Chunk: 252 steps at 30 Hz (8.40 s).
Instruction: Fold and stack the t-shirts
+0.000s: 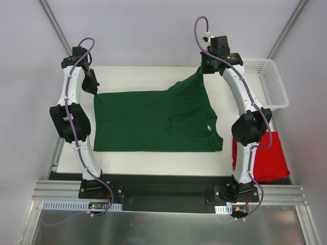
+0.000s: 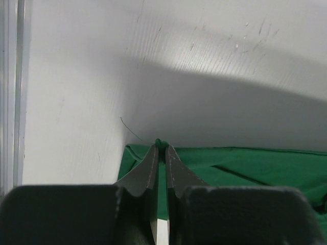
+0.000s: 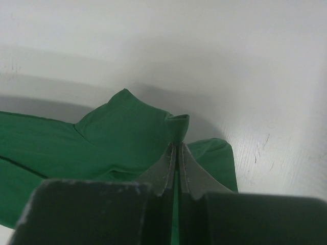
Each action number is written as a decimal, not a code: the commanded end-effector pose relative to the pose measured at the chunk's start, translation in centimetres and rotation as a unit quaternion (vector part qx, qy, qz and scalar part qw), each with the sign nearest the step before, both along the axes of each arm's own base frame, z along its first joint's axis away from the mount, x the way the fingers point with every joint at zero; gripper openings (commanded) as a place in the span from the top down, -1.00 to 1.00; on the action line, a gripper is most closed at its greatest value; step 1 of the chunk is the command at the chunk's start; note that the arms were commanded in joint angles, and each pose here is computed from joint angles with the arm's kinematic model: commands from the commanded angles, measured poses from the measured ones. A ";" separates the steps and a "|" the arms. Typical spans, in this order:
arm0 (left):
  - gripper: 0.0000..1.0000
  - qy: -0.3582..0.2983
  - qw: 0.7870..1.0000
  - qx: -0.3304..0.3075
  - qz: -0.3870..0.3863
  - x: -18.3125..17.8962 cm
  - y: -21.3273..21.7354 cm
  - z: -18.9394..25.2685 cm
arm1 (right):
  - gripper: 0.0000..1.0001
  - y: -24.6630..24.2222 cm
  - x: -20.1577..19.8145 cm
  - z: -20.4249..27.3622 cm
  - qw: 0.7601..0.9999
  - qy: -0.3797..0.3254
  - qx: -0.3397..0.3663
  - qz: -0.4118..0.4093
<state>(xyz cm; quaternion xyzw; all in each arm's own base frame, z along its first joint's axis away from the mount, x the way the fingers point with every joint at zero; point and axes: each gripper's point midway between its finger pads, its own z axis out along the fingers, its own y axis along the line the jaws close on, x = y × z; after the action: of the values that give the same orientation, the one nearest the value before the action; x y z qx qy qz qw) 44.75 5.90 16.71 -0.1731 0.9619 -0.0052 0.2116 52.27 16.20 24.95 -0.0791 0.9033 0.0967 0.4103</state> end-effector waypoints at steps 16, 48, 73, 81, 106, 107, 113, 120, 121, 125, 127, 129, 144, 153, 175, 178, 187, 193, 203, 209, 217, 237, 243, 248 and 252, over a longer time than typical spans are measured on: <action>1.00 -0.015 1.000 -0.016 -0.009 -2.6 -1.9 2.8 | 0.98 0.1 -5.8 4.8 0.999 -0.032 -0.007 0.021; 1.00 0.070 0.997 0.010 0.001 -9.0 -2.3 -1.2 | 0.98 0.4 -13.9 -2.0 0.997 0.049 -0.031 0.054; -0.98 0.130 0.991 0.038 0.006 -9.9 -1.2 -4.6 | 0.98 0.1 -19.1 -4.9 0.992 0.105 -0.045 0.060; -0.99 0.125 0.992 0.033 0.007 -9.7 -1.4 -4.3 | 0.98 0.2 -19.2 -5.1 0.991 0.109 -0.049 0.062; -0.99 0.112 0.993 0.034 0.002 -8.9 -1.3 -2.5 | -0.92 -0.4 -22.1 -4.8 0.984 0.174 -0.044 0.025; -0.99 0.111 0.993 0.032 0.002 -8.8 -1.4 -2.4 | -0.91 -0.1 -21.7 -5.4 0.983 0.175 -0.047 0.031; -0.99 0.120 0.992 0.024 -0.002 -9.7 -2.2 -2.7 | -0.92 1.3 -17.6 -8.5 0.986 0.155 -0.057 0.039; -0.98 0.100 0.995 -0.025 0.005 -10.4 -4.2 -2.6 | -0.58 4.7 -14.0 -13.4 0.972 0.218 -0.049 0.071; -0.99 0.101 0.994 -0.037 0.002 -10.6 -4.7 -2.7 | -0.57 5.0 -13.6 -13.7 0.972 0.220 -0.046 0.072; -0.99 0.095 0.995 -0.036 -0.002 -10.9 -4.7 -2.3 | -0.53 5.9 -13.1 -15.2 0.965 0.244 -0.045 0.079; -0.99 0.097 0.995 -0.033 -0.003 -11.1 -4.6 -2.4 | -0.53 6.1 -13.3 -15.8 0.963 0.253 -0.039 0.081; -0.99 0.099 0.995 -0.031 -0.002 -11.2 -4.5 -2.5 | -0.53 6.2 -13.4 -16.1 0.963 0.255 -0.038 0.082; -0.99 0.105 0.994 -0.035 -0.002 -11.2 -4.9 -3.0 | -0.50 8.7 -15.7 -18.1 0.944 0.304 -0.002 0.126; -0.99 0.113 0.993 -0.028 -0.003 -11.9 -4.7 -3.4 | -0.42 9.8 -16.3 -19.4 0.934 0.325 0.010 0.146; -0.99 0.111 0.993 -0.034 -0.007 -11.7 -5.5 -3.8 | 0.98 9.9 -23.5 -15.9 0.922 0.342 -0.045 0.176; -0.99 0.111 0.993 -0.035 -0.008 -11.8 -5.6 -3.7 | 0.97 9.5 -24.9 -15.3 0.921 0.343 -0.052 0.177; -0.99 0.108 0.994 -0.034 -0.008 -11.9 -5.6 -3.5 | 0.72 9.2 -29.9 -15.6 0.906 0.375 -0.069 0.184; -0.99 0.104 0.994 -0.040 -0.009 -11.9 -5.9 -3.3 | -0.39 9.6 -31.2 -15.5 0.904 0.376 -0.074 0.189; -0.99 0.101 0.994 -0.041 -0.017 -12.2 -6.4 -3.0 | -0.50 5.9 -26.5 -13.4 0.935 0.315 -0.101 0.126; -0.99 0.100 0.994 -0.040 -0.020 -12.4 -6.3 -2.9 | -0.50 1.7 -24.6 -15.8 0.929 0.334 -0.134 0.086; -0.99 0.107 0.993 -0.037 -0.020 -13.0 -6.3 -3.3 | -0.32 -1.0 -24.7 -17.9 0.923 0.365 -0.113 0.049; -0.99 0.113 0.993 -0.038 -0.020 -13.3 -6.5 -3.7 | -0.05 -1.1 -27.0 -20.1 0.905 0.407 -0.108 0.061; -0.99 0.112 0.993 -0.038 -0.023 -13.0 -6.6 -3.7 | 0.47 -0.9 -26.8 -19.3 0.909 0.400 -0.104 0.061; -0.98 0.114 0.992 -0.040 -0.022 -12.7 -6.7 -3.8 | 0.87 -0.9 -27.4 -17.8 0.911 0.397 -0.097 0.061; -0.99 0.110 0.993 -0.039 -0.025 -12.4 -6.7 -3.6 | 0.97 -0.9 -28.5 -17.2 0.911 0.396 -0.096 0.064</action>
<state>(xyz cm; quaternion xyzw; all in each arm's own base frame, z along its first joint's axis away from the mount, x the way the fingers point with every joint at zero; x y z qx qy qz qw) 31.95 -0.36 11.87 -0.1582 0.9837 -0.0226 0.0820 25.09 15.06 5.25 -0.1288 0.9905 0.0461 -0.0111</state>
